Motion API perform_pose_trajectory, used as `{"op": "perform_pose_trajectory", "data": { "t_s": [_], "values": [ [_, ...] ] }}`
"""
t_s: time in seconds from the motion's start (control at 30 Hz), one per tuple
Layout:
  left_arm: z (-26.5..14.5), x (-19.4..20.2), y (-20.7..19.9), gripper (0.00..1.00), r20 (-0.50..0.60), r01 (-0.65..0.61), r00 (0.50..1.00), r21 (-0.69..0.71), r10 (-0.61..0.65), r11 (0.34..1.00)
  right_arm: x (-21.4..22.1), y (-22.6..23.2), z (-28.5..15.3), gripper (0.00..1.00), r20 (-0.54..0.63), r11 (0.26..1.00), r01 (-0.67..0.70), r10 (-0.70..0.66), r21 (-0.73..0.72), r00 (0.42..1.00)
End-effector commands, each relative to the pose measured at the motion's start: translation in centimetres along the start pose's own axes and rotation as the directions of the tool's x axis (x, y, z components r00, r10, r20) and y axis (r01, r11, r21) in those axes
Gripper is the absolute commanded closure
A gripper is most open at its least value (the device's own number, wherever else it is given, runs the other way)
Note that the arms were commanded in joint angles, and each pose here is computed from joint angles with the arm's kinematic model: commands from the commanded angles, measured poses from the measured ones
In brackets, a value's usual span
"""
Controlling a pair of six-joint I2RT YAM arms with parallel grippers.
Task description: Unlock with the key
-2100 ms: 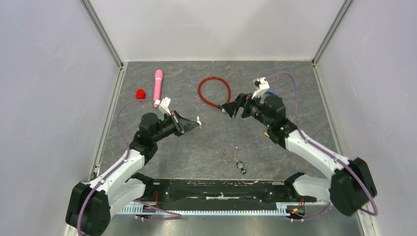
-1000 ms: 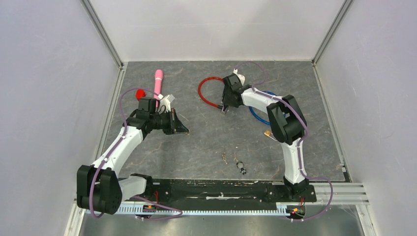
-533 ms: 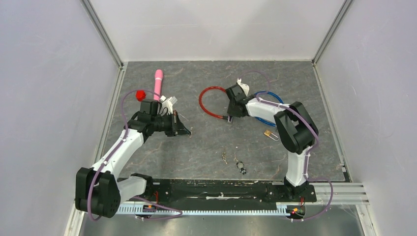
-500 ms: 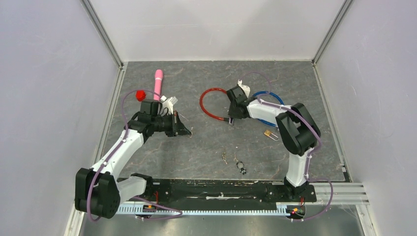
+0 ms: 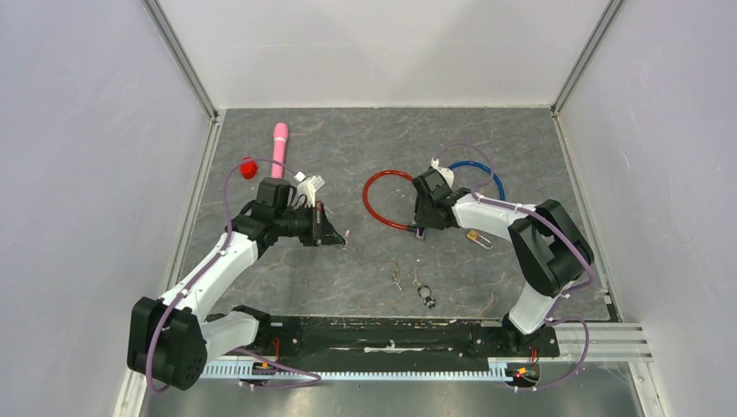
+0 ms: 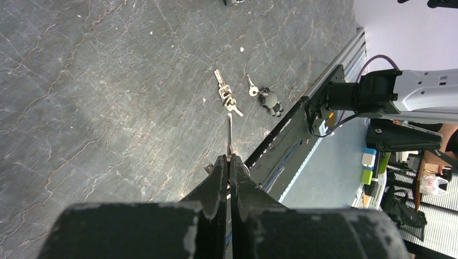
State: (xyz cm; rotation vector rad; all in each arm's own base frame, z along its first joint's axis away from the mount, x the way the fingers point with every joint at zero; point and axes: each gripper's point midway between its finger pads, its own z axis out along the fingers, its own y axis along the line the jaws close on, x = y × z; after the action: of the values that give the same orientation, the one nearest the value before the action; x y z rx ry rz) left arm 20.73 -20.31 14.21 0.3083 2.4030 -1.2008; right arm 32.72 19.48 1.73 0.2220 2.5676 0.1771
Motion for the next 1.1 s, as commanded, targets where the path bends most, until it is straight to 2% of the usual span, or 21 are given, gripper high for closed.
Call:
{"op": "perform_pose_trajectory", "data": {
  "t_s": [0.0, 0.17, 0.63, 0.83, 0.93, 0.97, 1.07],
  "values": [
    [0.0, -0.6, -0.2, 0.98, 0.023, -0.01, 1.0, 0.001, 0.01, 1.0, 0.0, -0.6, -1.1, 0.56, -0.023, 0.998, 0.037, -0.036, 0.046, 0.999],
    [0.1, -0.8, -0.1, 0.98, 0.022, -0.012, 1.0, -0.003, 0.012, 1.0, -0.8, -0.4, -0.8, 0.58, -0.07, 0.991, 0.067, -0.06, 0.112, 0.996],
    [0.2, -0.5, -0.1, 0.98, 0.005, -0.006, 1.0, 0.005, 0.006, 1.0, 0.9, -1.1, 0.2, 0.65, -0.159, 0.971, 0.031, 0.008, 0.238, 0.987],
    [0.3, -0.4, -0.1, 0.98, 0.002, 0.0, 1.0, 0.009, 0.0, 1.0, 2.1, -0.6, 0.5, 0.76, -0.204, 0.971, 0.022, 0.028, 0.238, 0.978],
    [0.4, -0.3, -0.4, 0.98, -0.001, 0.004, 1.0, 0.016, -0.004, 1.0, 1.8, -0.4, 0.1, 0.91, -0.191, 0.973, 0.006, 0.039, 0.232, 0.981],
    [0.4, -0.3, -0.6, 0.98, -0.003, 0.001, 1.0, 0.02, -0.001, 1.0, 1.5, -0.2, -0.2, 0.99, -0.181, 0.975, -0.005, 0.047, 0.223, 0.982],
    [0.8, -0.4, -1.9, 0.98, -0.002, -0.008, 1.0, 0.048, 0.008, 0.999, 0.4, 0.9, -1.1, 1.0, -0.151, 0.983, -0.047, 0.075, 0.177, 0.986]
  ]
}}
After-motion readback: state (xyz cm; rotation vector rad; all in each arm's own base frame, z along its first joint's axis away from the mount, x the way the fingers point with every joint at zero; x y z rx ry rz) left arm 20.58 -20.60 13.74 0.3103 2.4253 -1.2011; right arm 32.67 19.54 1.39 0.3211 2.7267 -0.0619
